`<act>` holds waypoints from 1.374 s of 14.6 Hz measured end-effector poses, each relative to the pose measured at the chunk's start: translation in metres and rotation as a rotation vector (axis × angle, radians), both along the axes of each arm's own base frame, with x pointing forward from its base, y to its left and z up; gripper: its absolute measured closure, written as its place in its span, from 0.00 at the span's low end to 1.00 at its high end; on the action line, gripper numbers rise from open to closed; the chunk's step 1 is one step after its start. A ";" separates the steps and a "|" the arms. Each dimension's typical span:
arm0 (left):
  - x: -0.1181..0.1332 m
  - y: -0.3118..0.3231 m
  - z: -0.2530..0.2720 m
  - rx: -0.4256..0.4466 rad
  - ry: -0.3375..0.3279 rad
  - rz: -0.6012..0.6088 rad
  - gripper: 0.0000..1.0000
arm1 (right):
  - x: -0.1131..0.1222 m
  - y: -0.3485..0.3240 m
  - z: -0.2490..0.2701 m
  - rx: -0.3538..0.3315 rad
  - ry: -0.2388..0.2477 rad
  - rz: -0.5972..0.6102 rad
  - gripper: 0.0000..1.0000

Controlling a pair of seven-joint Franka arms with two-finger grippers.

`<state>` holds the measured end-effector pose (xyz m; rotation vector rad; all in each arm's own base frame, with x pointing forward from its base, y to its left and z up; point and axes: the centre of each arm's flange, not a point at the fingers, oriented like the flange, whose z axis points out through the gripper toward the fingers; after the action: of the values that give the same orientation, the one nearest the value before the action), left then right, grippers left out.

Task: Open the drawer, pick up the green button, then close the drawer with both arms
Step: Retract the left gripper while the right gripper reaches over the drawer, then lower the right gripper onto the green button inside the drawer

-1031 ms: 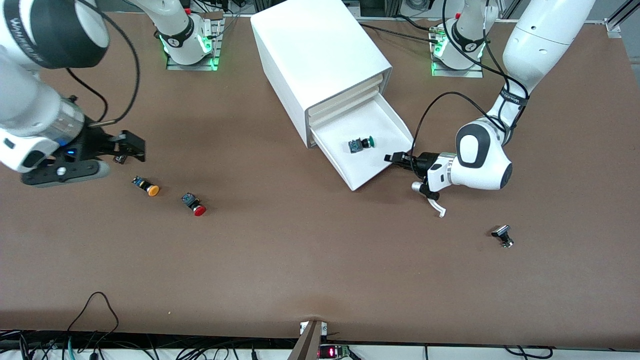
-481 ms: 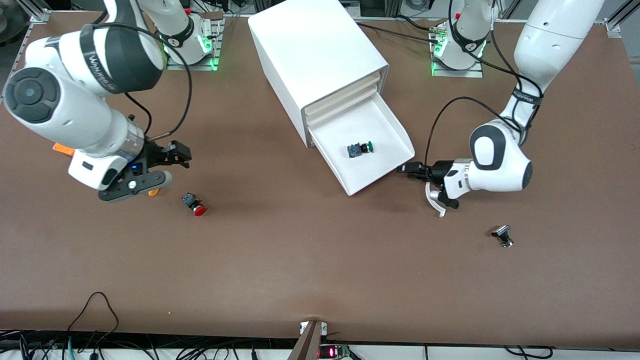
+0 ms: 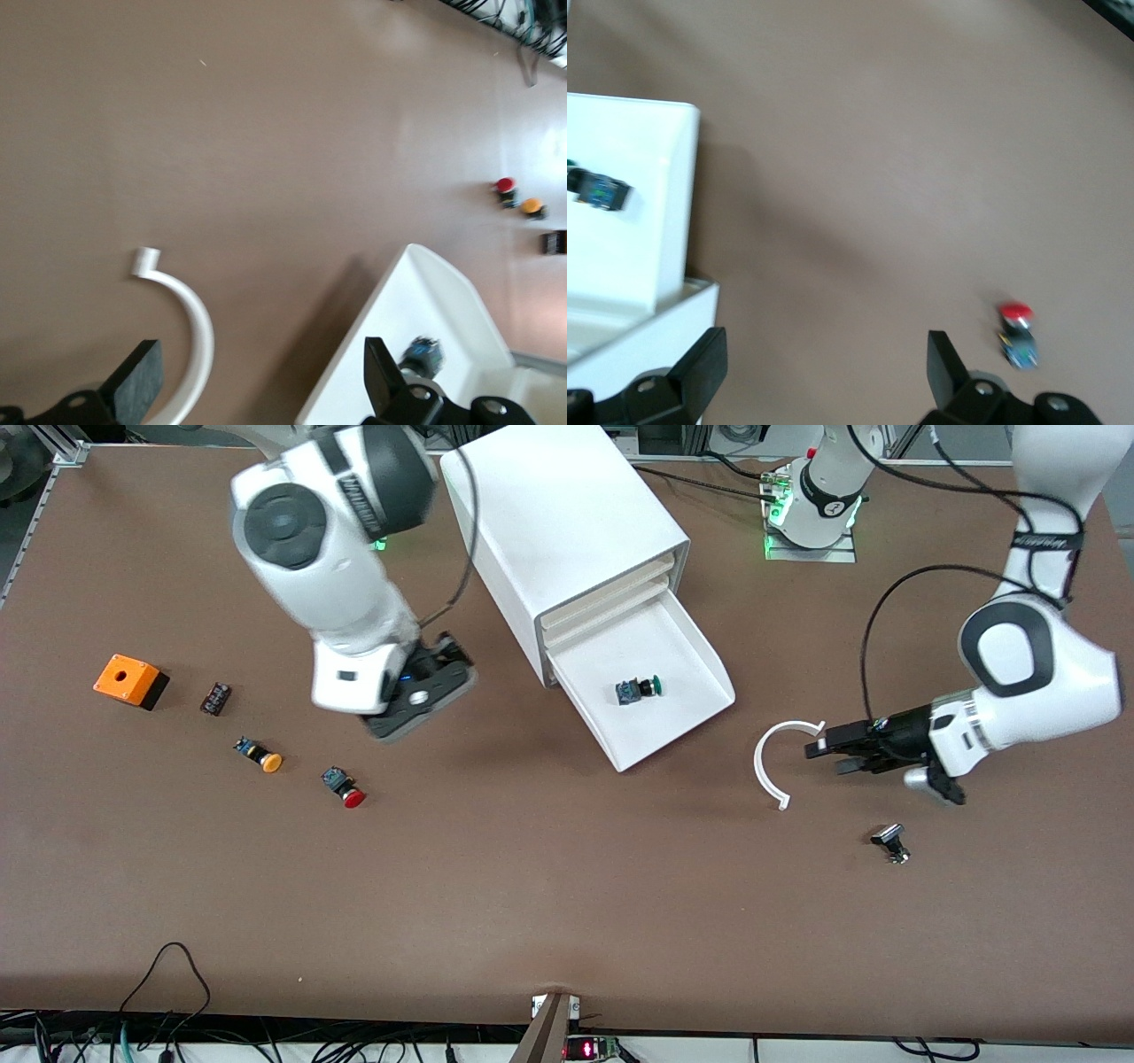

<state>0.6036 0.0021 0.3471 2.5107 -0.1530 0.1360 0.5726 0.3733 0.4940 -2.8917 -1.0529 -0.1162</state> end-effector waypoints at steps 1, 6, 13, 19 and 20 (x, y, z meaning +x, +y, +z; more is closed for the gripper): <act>-0.003 0.006 0.023 0.074 -0.031 -0.044 0.00 | -0.006 0.022 -0.007 0.002 -0.004 0.062 0.00; -0.034 0.018 0.137 0.379 -0.105 -0.218 0.00 | -0.047 0.112 -0.032 0.004 -0.026 0.356 0.00; -0.057 0.007 0.239 0.668 0.029 -0.157 0.00 | -0.064 0.178 -0.110 0.005 -0.093 0.732 0.00; -0.060 -0.017 0.243 0.690 0.057 -0.126 0.00 | -0.091 0.222 -0.147 -0.008 -0.092 0.832 0.00; -0.060 -0.016 0.244 0.690 0.059 -0.124 0.00 | -0.095 0.229 -0.158 -0.022 -0.096 0.850 0.00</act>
<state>0.5439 -0.0135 0.5909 3.1745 -0.3845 -0.0554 0.4772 0.6021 0.3361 -2.2108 -2.1726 -0.1908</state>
